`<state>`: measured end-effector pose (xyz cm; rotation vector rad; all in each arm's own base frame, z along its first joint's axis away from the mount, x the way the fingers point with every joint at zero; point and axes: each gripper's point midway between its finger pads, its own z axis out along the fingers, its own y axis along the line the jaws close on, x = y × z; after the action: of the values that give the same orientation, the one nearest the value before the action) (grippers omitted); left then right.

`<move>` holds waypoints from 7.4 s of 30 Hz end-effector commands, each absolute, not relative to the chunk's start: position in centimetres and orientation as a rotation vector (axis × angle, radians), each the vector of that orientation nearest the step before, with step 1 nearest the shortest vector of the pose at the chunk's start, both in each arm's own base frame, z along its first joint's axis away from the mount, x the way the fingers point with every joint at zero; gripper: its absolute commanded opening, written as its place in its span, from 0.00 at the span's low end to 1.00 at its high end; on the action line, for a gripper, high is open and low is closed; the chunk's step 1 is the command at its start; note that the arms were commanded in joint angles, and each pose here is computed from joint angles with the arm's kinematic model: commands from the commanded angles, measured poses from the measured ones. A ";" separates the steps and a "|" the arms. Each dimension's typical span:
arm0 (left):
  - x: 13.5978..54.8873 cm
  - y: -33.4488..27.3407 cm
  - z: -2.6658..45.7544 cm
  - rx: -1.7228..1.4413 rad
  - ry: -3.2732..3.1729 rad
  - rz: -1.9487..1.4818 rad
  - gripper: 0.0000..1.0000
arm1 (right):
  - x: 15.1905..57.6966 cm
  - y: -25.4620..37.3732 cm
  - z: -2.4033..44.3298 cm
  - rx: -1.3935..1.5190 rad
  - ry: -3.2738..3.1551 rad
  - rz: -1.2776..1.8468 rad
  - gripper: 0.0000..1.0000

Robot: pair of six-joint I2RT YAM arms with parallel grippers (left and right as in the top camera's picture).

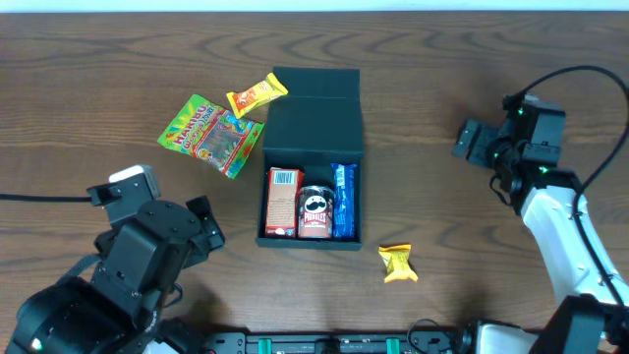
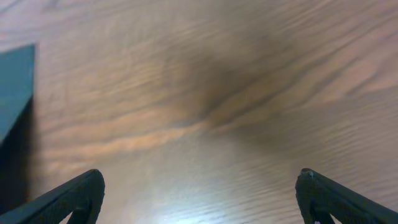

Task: Pack container
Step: 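Open the left gripper and withdraw the left arm back, then move the right gripper toward the yellow wrapped candy, then close the right gripper on the yellow candy and lift it, then carry the yellow candy over the black box and lower it in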

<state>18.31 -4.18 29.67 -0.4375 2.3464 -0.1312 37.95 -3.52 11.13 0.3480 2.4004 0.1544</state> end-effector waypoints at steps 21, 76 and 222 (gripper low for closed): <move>18.4 -3.9 30.3 -0.443 2.327 -0.128 0.95 | 20.5 4.1 21.8 0.034 2.500 0.339 0.99; 18.4 -3.9 30.3 -0.443 2.327 -0.128 0.95 | 14.7 11.1 1.4 0.281 3.056 0.079 0.99; 18.4 -3.9 30.3 -0.443 2.327 -0.128 0.95 | 33.5 25.3 9.8 -0.847 2.738 0.313 0.59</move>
<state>18.36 -4.14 29.64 -0.4406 2.3477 -0.1275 33.86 23.63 9.76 -1.0110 2.6736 0.2303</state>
